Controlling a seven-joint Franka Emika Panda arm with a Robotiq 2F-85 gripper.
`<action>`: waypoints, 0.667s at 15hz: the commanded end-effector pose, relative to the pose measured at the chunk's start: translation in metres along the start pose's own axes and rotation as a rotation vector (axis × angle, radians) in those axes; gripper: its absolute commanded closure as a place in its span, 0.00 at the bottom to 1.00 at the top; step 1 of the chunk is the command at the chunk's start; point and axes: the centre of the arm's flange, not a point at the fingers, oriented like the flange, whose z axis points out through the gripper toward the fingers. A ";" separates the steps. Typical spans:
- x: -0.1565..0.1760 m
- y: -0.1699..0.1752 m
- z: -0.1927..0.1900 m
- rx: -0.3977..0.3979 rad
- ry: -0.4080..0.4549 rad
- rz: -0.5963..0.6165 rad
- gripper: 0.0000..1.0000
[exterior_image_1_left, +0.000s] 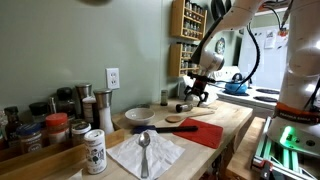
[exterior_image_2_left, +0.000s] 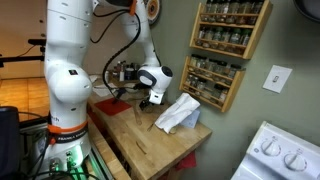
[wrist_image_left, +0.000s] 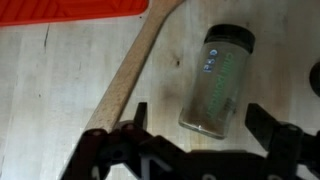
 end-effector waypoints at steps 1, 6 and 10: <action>0.017 -0.002 0.018 0.041 -0.026 0.041 0.00; 0.030 0.003 0.025 0.062 -0.058 0.072 0.00; 0.039 0.010 0.031 0.083 -0.076 0.089 0.00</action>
